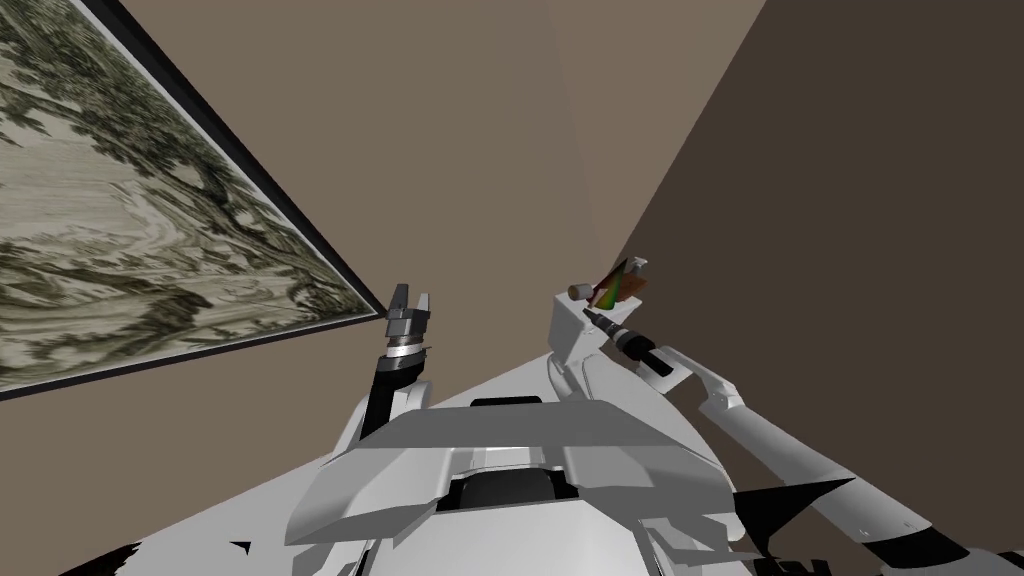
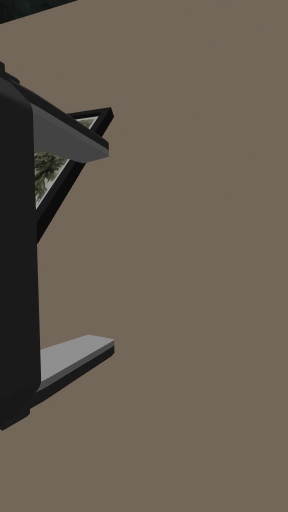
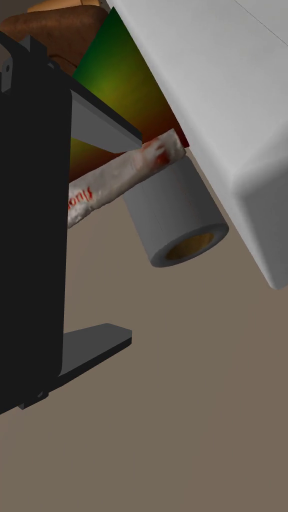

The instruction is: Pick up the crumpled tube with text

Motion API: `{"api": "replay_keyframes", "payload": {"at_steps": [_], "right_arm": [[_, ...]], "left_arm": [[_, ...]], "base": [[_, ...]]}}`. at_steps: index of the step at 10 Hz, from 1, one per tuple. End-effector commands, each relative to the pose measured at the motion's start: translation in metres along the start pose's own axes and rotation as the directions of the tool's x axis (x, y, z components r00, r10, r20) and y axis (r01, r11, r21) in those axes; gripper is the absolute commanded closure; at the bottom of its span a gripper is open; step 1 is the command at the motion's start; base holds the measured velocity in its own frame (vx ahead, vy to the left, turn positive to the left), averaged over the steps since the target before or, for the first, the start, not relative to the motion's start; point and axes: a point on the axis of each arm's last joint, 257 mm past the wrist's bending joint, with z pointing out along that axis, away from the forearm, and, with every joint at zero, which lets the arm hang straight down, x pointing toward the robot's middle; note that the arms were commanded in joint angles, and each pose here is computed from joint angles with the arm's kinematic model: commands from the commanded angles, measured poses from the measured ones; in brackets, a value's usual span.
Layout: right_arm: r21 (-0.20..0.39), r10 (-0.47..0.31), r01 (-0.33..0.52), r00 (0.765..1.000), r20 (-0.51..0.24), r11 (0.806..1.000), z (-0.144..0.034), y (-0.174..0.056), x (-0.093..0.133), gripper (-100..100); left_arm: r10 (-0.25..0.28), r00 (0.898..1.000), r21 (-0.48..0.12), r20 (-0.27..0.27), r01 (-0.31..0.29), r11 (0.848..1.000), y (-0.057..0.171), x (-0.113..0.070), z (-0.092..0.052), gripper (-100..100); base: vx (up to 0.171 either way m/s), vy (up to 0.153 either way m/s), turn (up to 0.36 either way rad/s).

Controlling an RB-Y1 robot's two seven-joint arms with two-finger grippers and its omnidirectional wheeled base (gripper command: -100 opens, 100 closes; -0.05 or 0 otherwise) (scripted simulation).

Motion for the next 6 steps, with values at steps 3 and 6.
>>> {"api": "replay_keyframes", "payload": {"at_steps": [3,6], "right_arm": [[0.113,-0.109,0.11,0.994,-0.022,0.987,-0.004,-0.048,-0.022,-100],[0.227,-0.22,0.224,0.974,-0.044,0.948,-0.012,-0.092,-0.059,-100]], "left_arm": [[0.0,1.0,0.0,0.0,0.0,1.0,0.0,0.0,0.0,0],[0.0,1.0,0.0,0.0,0.0,1.0,0.0,0.0,0.0,0]], "base": [[0.019,0.053,0.099],[0.01,0.046,0.105]]}}
